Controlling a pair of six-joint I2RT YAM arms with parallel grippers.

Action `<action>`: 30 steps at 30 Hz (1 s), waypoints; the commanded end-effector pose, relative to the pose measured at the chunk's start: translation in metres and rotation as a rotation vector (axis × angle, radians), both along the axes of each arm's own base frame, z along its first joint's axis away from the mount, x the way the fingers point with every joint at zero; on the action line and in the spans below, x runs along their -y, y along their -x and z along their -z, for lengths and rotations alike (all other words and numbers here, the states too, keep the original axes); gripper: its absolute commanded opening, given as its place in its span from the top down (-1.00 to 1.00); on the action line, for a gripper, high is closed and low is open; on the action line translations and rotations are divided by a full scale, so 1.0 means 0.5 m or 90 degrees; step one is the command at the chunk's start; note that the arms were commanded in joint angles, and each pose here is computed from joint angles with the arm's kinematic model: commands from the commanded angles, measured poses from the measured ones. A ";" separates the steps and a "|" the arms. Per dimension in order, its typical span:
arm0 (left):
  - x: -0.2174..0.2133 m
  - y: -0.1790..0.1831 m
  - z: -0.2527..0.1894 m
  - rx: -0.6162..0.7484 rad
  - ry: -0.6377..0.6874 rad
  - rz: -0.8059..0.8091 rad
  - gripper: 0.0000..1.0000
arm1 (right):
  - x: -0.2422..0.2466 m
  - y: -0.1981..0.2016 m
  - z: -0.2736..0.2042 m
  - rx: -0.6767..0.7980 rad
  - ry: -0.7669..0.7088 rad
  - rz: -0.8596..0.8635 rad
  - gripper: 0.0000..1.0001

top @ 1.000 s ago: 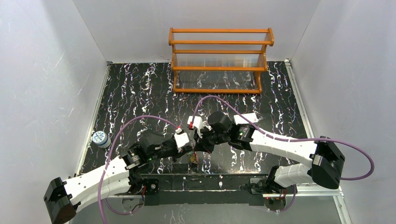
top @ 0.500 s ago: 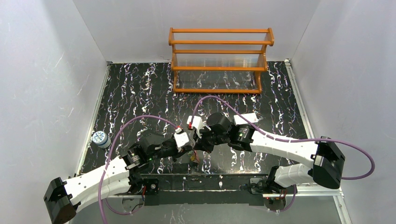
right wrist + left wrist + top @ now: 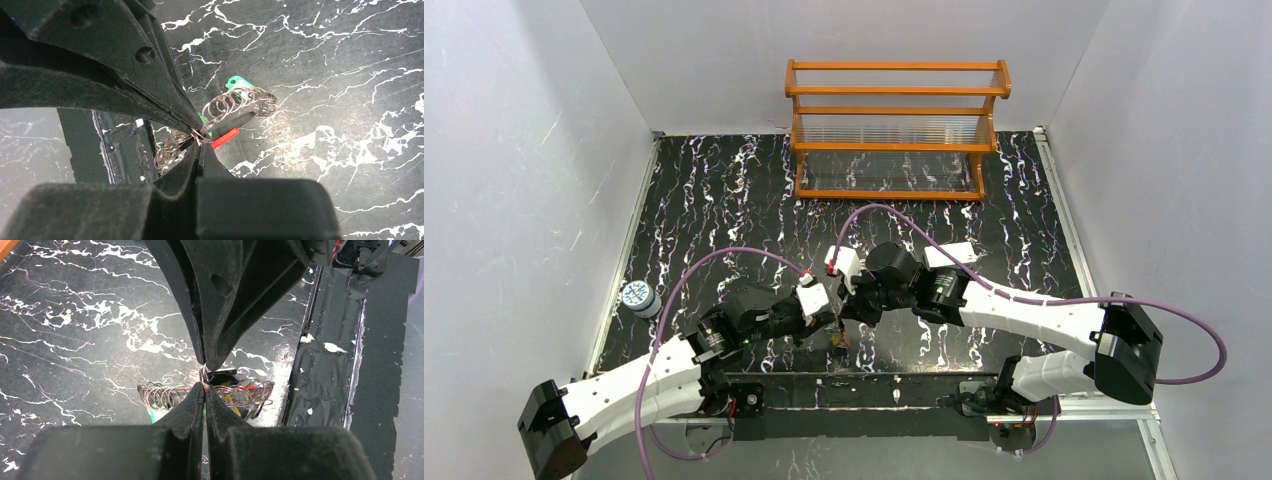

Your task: Put the keys on the keyring

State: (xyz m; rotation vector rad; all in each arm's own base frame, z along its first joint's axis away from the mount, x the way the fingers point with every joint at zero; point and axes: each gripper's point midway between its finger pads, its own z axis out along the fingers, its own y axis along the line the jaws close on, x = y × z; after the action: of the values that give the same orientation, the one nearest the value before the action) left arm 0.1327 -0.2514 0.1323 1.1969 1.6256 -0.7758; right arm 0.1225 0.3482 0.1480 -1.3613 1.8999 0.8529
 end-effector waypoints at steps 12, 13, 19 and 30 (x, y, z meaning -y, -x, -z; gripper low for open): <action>0.012 0.017 -0.029 0.002 0.048 0.025 1.00 | 0.017 -0.056 -0.043 0.081 -0.021 0.074 0.97; 0.012 0.018 -0.029 0.003 0.049 0.026 1.00 | 0.016 -0.055 -0.042 0.080 -0.022 0.072 0.97; 0.012 0.017 -0.034 0.010 0.057 0.025 1.00 | 0.012 -0.039 -0.029 0.067 -0.021 0.043 0.97; 0.005 0.018 -0.053 0.037 0.082 0.022 1.00 | 0.016 -0.024 -0.112 0.133 -0.161 0.018 -0.43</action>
State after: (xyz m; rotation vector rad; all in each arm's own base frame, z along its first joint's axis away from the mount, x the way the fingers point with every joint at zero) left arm 0.1273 -0.2505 0.1434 1.1593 1.5600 -0.8164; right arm 0.1298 0.3279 0.1549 -1.3021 1.8047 0.7928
